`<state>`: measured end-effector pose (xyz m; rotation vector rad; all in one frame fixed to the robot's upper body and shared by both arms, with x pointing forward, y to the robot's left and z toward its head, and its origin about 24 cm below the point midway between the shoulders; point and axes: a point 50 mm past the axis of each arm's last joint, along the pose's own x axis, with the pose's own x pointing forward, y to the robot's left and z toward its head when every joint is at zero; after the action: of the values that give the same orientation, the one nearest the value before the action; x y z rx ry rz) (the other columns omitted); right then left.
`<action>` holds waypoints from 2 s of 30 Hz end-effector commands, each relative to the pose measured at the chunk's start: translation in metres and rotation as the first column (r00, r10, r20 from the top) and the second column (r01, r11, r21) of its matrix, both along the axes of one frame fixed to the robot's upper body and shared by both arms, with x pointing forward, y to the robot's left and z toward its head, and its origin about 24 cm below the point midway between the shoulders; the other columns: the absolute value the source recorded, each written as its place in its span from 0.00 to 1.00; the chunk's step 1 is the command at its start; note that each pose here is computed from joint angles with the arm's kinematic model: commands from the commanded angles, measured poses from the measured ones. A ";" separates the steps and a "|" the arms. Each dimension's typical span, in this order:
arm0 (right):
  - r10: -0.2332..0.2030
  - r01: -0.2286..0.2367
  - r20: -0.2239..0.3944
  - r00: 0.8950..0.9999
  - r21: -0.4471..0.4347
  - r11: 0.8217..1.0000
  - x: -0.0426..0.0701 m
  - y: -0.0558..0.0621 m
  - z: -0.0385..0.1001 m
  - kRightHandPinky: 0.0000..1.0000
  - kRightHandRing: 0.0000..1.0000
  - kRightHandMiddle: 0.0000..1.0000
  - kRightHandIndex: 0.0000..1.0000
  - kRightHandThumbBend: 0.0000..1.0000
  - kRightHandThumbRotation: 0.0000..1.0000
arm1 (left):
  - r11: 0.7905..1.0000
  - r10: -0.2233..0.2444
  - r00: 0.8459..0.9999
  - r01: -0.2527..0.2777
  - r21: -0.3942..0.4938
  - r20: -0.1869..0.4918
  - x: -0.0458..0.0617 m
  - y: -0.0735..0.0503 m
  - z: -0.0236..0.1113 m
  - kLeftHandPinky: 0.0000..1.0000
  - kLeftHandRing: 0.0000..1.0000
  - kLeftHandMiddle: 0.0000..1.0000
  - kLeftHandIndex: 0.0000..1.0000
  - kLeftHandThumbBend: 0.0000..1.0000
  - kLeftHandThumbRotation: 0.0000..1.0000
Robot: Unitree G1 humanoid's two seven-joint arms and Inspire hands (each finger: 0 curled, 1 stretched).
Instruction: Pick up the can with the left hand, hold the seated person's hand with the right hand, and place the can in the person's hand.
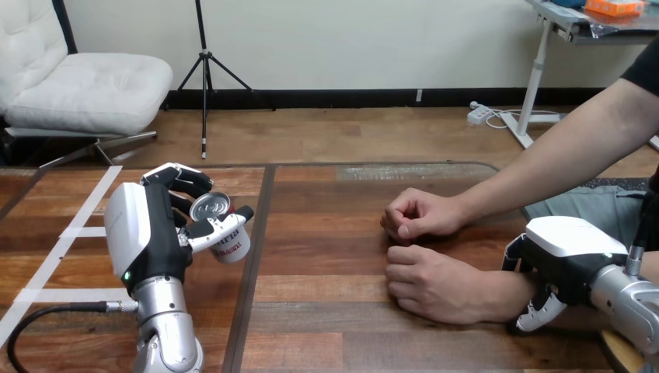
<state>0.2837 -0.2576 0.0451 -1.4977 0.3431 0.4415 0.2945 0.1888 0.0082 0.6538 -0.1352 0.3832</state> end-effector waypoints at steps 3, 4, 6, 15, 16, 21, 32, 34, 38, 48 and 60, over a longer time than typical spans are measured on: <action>-0.037 0.038 -0.146 0.989 0.008 0.999 -0.017 -0.001 -0.036 0.38 0.50 0.57 0.58 0.85 0.00 | 1.000 -0.008 0.990 0.010 -0.013 0.140 0.018 -0.004 0.034 0.33 0.38 0.44 0.45 0.73 0.00; -0.037 0.038 -0.147 0.988 0.006 0.999 -0.017 -0.001 -0.036 0.38 0.50 0.57 0.59 0.85 0.00 | 1.000 -0.008 0.990 0.010 -0.014 0.140 0.018 -0.004 0.034 0.33 0.38 0.44 0.45 0.73 0.00; -0.040 0.041 -0.152 0.988 0.005 0.999 -0.017 -0.001 -0.037 0.40 0.52 0.58 0.59 0.84 0.00 | 1.000 -0.008 0.990 0.011 -0.016 0.141 0.018 -0.003 0.034 0.33 0.38 0.44 0.45 0.73 0.00; -0.047 0.049 -0.157 0.986 0.011 0.999 -0.019 -0.001 -0.039 0.43 0.55 0.61 0.61 0.84 0.00 | 1.000 -0.008 0.989 0.011 -0.018 0.146 0.018 -0.003 0.034 0.32 0.37 0.43 0.45 0.73 0.00; -0.047 0.049 -0.158 0.986 0.011 0.999 -0.019 -0.001 -0.039 0.44 0.55 0.61 0.61 0.84 0.00 | 1.000 -0.008 0.989 0.011 -0.019 0.146 0.018 -0.003 0.034 0.32 0.37 0.43 0.45 0.73 0.00; -0.044 0.046 -0.166 0.985 0.011 0.999 -0.020 -0.001 -0.041 0.46 0.57 0.63 0.62 0.84 0.00 | 1.000 -0.007 0.989 0.010 -0.020 0.148 0.017 -0.003 0.034 0.32 0.37 0.43 0.44 0.73 0.00; -0.053 0.051 -0.195 0.979 -0.017 0.999 -0.020 0.000 -0.044 0.42 0.53 0.60 0.66 0.89 0.01 | 1.000 -0.003 0.989 0.007 -0.023 0.148 0.017 -0.003 0.034 0.32 0.37 0.43 0.44 0.73 0.00; -0.056 0.054 -0.200 0.978 -0.016 0.998 -0.020 0.000 -0.044 0.40 0.52 0.59 0.69 0.89 0.02 | 1.000 -0.003 0.989 0.006 -0.022 0.147 0.017 -0.003 0.034 0.32 0.37 0.43 0.44 0.73 0.00; -0.055 0.054 -0.199 0.978 -0.011 0.998 -0.021 0.001 -0.045 0.38 0.50 0.58 0.72 0.91 0.03 | 1.000 -0.003 0.989 0.006 -0.018 0.150 0.017 -0.003 0.035 0.32 0.37 0.43 0.44 0.72 0.00; -0.051 0.051 -0.201 0.978 -0.008 0.999 -0.021 0.003 -0.047 0.43 0.57 0.65 0.76 0.89 0.05 | 1.000 -0.003 0.988 0.006 -0.018 0.151 0.016 -0.004 0.036 0.31 0.36 0.43 0.44 0.72 0.00; -0.051 0.046 -0.193 0.980 -0.027 0.999 -0.021 0.004 -0.050 0.64 0.77 0.83 0.83 0.80 0.08 | 1.000 0.000 0.989 0.003 -0.018 0.148 0.015 -0.002 0.036 0.32 0.37 0.43 0.44 0.73 0.00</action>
<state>0.2863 -0.2551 0.0420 -1.4973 0.3640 0.4362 0.2969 0.1879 0.0158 0.6427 -0.1619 0.3964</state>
